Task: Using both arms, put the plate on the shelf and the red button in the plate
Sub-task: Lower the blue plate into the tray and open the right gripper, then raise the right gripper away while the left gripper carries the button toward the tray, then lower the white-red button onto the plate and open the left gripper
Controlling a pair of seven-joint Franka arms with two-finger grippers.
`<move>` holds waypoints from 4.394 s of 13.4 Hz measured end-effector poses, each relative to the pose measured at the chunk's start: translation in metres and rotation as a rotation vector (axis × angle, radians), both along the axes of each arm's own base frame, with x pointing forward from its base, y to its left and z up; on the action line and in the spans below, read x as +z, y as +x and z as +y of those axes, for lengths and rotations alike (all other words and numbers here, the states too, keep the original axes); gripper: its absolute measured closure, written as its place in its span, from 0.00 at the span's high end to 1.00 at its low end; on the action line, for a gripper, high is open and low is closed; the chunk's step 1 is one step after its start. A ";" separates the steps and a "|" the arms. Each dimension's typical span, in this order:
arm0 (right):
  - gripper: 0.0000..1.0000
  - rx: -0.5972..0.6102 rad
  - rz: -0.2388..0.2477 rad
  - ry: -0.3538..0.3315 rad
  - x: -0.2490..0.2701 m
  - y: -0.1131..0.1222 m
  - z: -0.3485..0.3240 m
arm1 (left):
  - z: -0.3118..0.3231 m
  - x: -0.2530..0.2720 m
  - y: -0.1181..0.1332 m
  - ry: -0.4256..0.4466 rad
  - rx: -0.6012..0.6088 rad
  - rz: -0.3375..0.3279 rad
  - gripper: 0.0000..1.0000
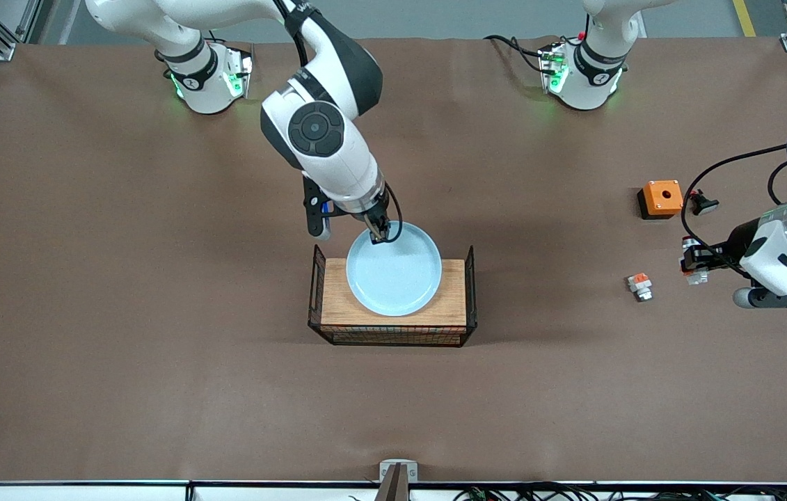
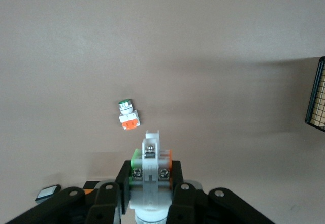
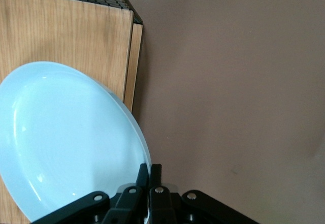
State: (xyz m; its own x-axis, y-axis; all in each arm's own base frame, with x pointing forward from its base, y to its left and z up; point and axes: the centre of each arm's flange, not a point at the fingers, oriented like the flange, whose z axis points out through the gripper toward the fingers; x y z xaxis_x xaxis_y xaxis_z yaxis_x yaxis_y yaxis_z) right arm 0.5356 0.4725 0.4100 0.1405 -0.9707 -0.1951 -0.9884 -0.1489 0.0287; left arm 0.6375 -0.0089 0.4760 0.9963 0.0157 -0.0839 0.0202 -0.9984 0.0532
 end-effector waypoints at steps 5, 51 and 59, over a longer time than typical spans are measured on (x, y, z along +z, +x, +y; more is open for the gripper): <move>0.03 0.001 -0.017 -0.024 -0.024 0.009 0.000 | -0.011 0.005 0.001 -0.002 0.032 -0.007 0.34; 1.00 1.206 -0.215 -0.125 0.241 -0.020 -0.464 | -0.461 -0.089 -0.055 -0.204 0.783 -0.022 0.34; 1.00 1.268 -0.212 -0.116 0.233 -0.010 -0.478 | -0.447 -0.091 -0.038 -0.151 0.821 -0.070 0.91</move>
State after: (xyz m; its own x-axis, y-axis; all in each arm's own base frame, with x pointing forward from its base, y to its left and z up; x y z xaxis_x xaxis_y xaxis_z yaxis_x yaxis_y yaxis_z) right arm 0.5252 -0.0052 0.6434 0.9889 -0.1471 0.0207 -0.1463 -0.9886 -0.0347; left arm 0.5990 -0.4561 0.3852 0.6761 0.7322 -0.0821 0.7295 -0.6498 0.2135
